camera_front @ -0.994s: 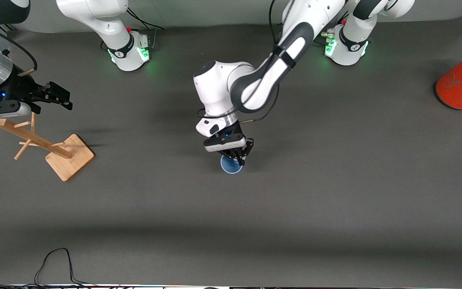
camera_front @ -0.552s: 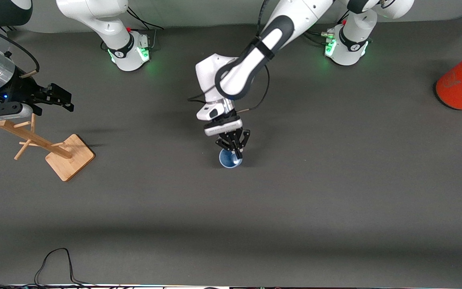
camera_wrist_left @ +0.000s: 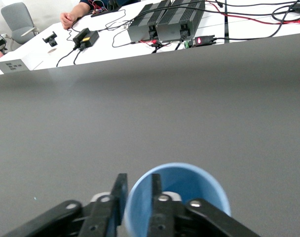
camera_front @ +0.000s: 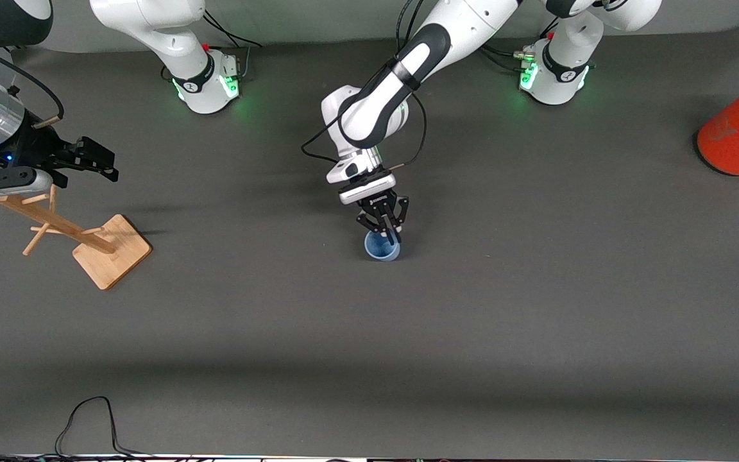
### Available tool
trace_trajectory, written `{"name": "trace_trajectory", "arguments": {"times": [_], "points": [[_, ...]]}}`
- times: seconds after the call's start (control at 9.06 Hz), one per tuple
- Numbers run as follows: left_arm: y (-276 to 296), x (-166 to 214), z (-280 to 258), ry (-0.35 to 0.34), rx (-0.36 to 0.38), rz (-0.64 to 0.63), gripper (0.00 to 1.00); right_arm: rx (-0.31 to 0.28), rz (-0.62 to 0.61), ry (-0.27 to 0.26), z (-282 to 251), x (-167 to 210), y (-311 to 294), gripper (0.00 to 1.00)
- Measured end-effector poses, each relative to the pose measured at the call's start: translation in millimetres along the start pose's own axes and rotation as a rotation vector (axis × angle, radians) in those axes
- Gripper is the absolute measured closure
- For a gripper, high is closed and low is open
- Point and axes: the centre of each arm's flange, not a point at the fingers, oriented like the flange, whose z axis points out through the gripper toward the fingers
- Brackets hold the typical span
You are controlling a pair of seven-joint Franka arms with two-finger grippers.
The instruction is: Rotate and upright cup with both arms
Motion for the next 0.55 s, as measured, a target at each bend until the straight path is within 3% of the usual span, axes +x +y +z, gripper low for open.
{"name": "trace_trajectory", "arguments": {"times": [0.22, 0.44, 0.55], "points": [[1, 41, -18, -0.227, 0.046, 0.032, 0.32, 0.0, 0.0, -0.002, 1, 1, 0, 0.0], [-22, 132, -42, -0.462, 0.089, 0.145, 0.01, 0.0, -0.001, -0.002, 1, 1, 0, 0.0], [-44, 180, -45, -0.583, 0.054, 0.164, 0.0, 0.0, -0.001, -0.002, 1, 1, -1, 0.0]]}}
